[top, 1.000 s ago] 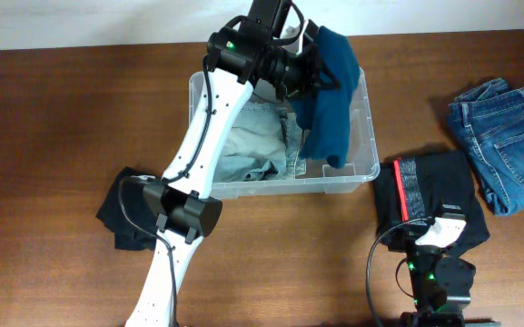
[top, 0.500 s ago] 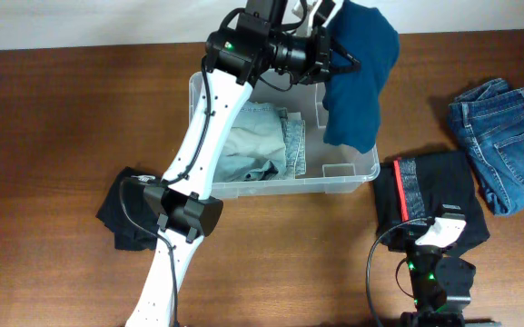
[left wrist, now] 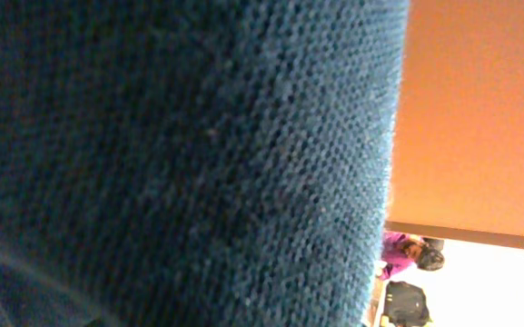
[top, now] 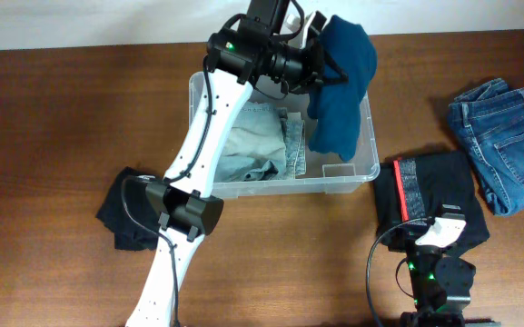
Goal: Pack container
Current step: 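Hold the teal shirt above the container's right side with the left gripper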
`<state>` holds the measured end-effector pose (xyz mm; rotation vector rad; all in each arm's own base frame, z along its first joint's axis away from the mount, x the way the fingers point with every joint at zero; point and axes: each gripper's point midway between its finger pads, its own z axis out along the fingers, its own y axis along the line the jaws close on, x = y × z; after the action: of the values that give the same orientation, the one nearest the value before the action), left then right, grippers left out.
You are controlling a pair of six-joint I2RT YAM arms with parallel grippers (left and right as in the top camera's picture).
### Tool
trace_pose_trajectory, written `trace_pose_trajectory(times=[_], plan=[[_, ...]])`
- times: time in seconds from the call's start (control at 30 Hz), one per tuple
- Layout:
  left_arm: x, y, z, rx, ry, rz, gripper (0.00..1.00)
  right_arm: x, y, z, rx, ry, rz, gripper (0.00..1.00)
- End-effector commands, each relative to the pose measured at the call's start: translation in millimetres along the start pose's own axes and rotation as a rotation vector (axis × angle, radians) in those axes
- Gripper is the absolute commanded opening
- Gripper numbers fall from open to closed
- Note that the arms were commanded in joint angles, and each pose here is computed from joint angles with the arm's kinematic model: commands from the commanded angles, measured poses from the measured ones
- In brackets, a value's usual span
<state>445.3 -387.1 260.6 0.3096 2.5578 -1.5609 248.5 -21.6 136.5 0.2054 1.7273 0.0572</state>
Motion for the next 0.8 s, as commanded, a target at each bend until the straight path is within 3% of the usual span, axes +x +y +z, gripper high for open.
trace_pose_trajectory(times=[0.0,0.23,0.43,0.6,0.77], plan=[[-1,14,9,0.018,0.023,0.013,0.0,2,0,0,0.004,0.002,-0.005,0.99],[-7,11,-5,0.07,0.024,0.014,0.0,2,0,0,0.004,0.002,-0.005,0.99],[-17,-4,-54,0.064,-0.053,0.057,0.0,2,0,0,0.004,0.002,-0.005,0.99],[-20,4,-123,-0.156,-0.206,0.062,0.0,2,0,0,0.004,0.002,-0.005,0.99],[-1,12,-180,-0.43,-0.308,0.061,0.0,2,0,0,0.004,0.002,-0.005,0.99]])
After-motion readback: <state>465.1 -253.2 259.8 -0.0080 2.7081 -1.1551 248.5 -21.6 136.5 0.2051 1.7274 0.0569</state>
